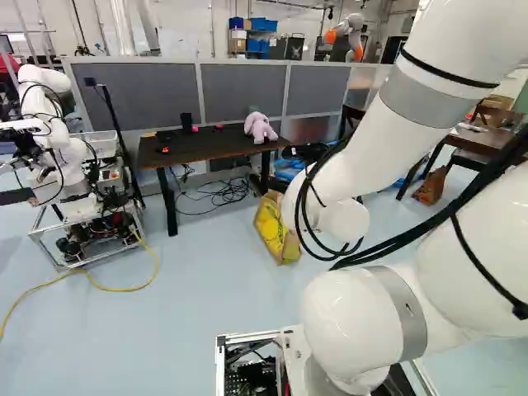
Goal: Pick up the bag on the ground and place it on the table
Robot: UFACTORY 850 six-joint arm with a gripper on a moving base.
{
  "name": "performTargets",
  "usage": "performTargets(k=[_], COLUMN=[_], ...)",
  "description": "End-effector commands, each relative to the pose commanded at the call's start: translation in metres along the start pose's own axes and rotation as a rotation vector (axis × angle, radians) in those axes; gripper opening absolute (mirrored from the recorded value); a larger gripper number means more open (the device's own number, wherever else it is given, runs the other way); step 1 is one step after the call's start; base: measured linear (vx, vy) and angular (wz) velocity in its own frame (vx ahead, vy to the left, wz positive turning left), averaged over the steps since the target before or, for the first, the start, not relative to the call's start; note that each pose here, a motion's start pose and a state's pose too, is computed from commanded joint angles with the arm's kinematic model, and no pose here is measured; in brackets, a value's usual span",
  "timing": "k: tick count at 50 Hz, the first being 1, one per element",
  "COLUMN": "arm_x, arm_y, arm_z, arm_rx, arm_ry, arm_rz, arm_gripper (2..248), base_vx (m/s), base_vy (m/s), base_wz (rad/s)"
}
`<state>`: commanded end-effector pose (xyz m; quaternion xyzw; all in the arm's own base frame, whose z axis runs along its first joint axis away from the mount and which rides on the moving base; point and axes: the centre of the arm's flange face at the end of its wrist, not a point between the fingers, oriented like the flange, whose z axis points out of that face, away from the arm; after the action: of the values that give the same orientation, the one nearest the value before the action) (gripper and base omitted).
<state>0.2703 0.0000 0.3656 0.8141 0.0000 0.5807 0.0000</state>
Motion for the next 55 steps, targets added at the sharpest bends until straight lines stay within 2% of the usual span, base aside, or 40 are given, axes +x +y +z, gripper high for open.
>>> performTargets(k=[55], arm_x=[0.0000], arm_y=[0.0000], arm_z=[0.0000], arm_rx=[0.000], arm_ry=[0.000], arm_rz=[0.000], arm_gripper=[247], base_vx=[0.215], base_vy=[-0.047], base_wz=[-0.009])
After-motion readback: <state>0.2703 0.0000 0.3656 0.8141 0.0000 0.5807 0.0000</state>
